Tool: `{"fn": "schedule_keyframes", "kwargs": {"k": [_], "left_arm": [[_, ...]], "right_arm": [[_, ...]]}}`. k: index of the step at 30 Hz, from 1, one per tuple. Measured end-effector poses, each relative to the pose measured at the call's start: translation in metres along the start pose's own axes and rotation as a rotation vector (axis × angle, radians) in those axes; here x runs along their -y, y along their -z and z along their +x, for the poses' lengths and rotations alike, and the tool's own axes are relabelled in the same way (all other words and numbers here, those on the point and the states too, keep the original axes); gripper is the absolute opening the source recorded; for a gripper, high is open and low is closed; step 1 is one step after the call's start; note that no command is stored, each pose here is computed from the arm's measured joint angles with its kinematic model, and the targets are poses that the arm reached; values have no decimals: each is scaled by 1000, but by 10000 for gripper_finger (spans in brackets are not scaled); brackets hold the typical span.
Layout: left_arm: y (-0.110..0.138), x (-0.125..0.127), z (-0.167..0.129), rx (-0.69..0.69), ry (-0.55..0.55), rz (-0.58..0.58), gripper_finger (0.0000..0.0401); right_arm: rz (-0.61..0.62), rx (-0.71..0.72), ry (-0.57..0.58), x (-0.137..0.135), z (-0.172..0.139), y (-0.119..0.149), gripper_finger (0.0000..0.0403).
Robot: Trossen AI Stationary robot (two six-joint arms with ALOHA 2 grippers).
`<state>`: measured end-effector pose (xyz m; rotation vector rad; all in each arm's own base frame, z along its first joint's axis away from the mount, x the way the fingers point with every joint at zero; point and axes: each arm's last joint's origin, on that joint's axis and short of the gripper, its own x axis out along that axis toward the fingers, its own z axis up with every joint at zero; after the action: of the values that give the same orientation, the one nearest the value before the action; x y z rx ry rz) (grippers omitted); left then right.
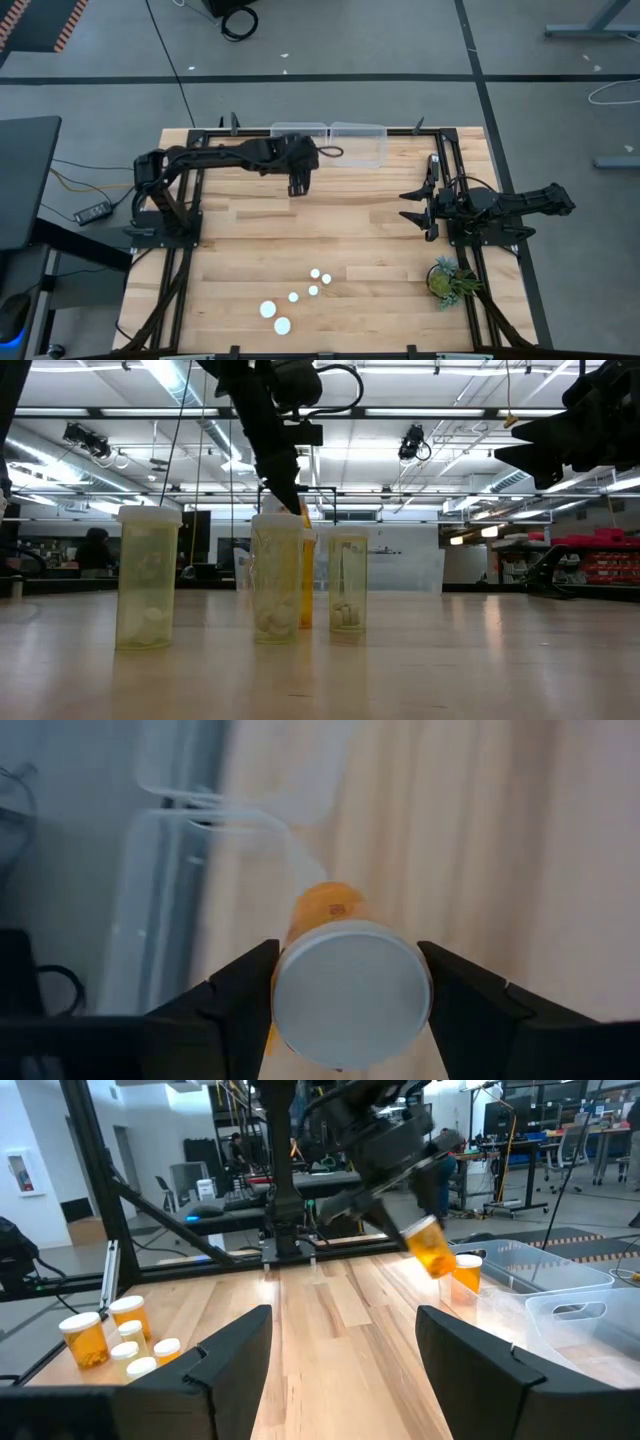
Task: Pick and place medicine bottles into bin by pill shape (circle, oval)
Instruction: Put the large orange pill bottle into the left transparent bin
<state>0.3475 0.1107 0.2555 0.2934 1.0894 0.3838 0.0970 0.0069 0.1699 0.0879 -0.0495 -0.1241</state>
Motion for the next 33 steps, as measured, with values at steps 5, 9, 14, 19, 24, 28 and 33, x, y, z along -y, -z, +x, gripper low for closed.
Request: {"fn": "schedule_keyframes", "kwargs": {"k": [5, 9, 14, 19, 24, 28, 33], "left_arm": [[-2, -24, 6, 73, -64, -17, 230], [-3, -46, 10, 132, -130, -31, 231], [2, -78, 14, 201, -193, -56, 231], [10, -112, 20, 330, -171, -91, 231], [26, -140, 33, 410, -119, -179, 231], [42, -151, 49, 403, -26, -265, 230], [55, -151, 61, 326, 81, -339, 226]], "right_arm": [[0, 0, 0, 0, 0, 0, 255], [0, 0, 0, 0, 0, 0, 255], [0, 0, 0, 0, 0, 0, 255], [0, 0, 0, 0, 0, 0, 255], [0, 0, 0, 0, 0, 0, 255], [0, 0, 0, 0, 0, 0, 255], [0, 0, 0, 0, 0, 0, 255]]}}
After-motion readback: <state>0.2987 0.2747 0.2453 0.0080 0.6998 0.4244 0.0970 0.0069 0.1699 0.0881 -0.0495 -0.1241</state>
